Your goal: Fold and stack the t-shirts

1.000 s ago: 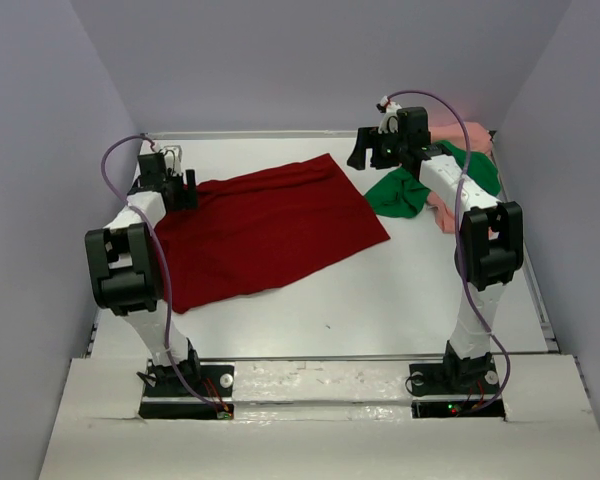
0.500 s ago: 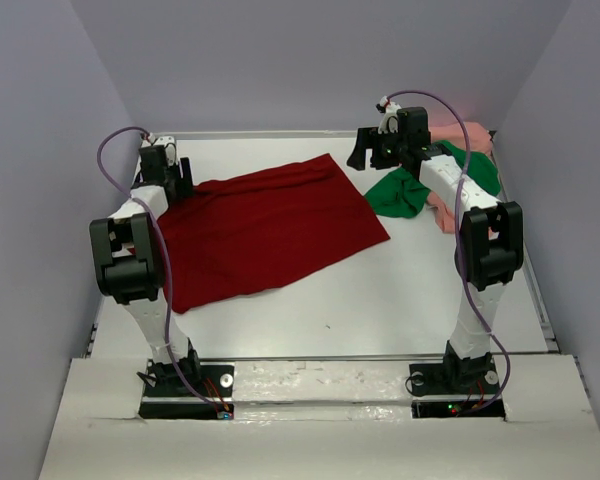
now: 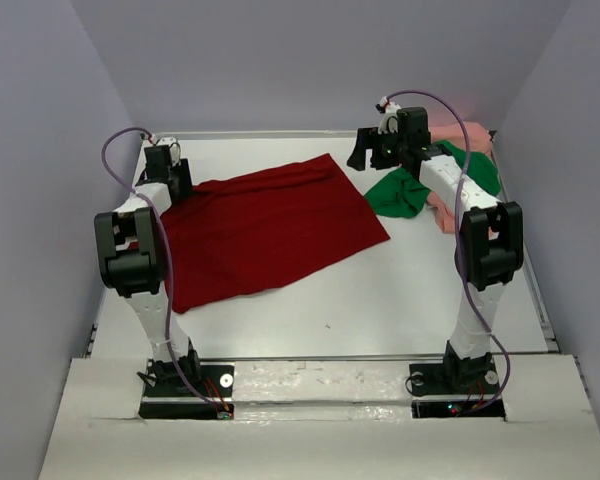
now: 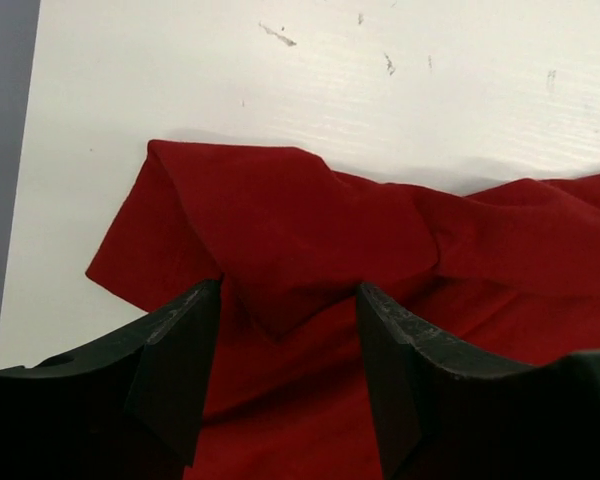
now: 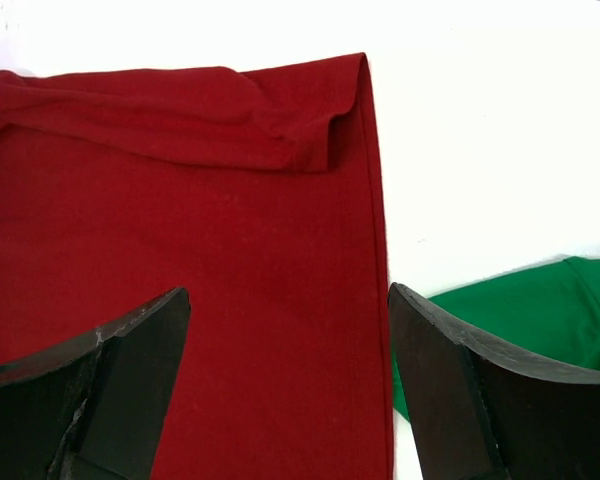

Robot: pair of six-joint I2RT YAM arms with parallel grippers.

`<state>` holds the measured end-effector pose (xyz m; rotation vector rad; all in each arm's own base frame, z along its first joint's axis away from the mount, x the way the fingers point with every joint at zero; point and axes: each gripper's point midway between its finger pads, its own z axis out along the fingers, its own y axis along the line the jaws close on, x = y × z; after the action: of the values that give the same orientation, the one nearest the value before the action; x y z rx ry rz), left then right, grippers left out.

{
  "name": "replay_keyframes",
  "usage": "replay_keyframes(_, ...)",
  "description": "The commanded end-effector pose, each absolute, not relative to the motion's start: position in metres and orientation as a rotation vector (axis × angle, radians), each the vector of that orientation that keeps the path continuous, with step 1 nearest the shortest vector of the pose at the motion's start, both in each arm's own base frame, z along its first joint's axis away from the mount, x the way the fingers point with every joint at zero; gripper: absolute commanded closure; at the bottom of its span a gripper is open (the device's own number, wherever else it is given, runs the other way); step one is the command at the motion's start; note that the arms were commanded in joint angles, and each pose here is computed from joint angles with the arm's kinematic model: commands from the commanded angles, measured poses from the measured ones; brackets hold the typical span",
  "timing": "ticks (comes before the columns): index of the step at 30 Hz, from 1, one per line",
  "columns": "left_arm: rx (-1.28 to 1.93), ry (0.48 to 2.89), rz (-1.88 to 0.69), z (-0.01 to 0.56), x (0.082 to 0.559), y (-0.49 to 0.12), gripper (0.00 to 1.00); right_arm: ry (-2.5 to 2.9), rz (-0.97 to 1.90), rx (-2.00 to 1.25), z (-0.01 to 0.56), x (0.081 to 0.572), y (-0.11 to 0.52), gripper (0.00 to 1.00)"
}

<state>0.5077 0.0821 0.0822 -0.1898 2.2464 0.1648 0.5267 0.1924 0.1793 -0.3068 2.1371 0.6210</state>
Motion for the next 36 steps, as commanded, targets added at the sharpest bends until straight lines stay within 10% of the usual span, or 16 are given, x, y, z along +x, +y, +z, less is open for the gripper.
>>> replay_keyframes(1, -0.235, 2.218, 0.195, 0.094, 0.519, 0.088, 0.34, 2.038, 0.618, -0.348, 0.213, 0.527, 0.197, 0.15)
replay_keyframes(10, -0.265, 2.233, 0.23, 0.085, 0.518, 0.094, 0.35, 2.041, 0.621, -0.356, 0.211, 0.525, 0.198, 0.15)
replay_keyframes(24, -0.303, 2.231, 0.283, 0.078, 0.515, 0.102, 0.98, 2.037, 0.623, -0.352, 0.214, 0.525, 0.193, 0.15)
replay_keyframes(36, -0.302, 2.186, 0.287, 0.093, 0.518, 0.101, 1.0, 2.251, 0.764, -0.341, 0.11, 0.549, 0.216, 0.21)
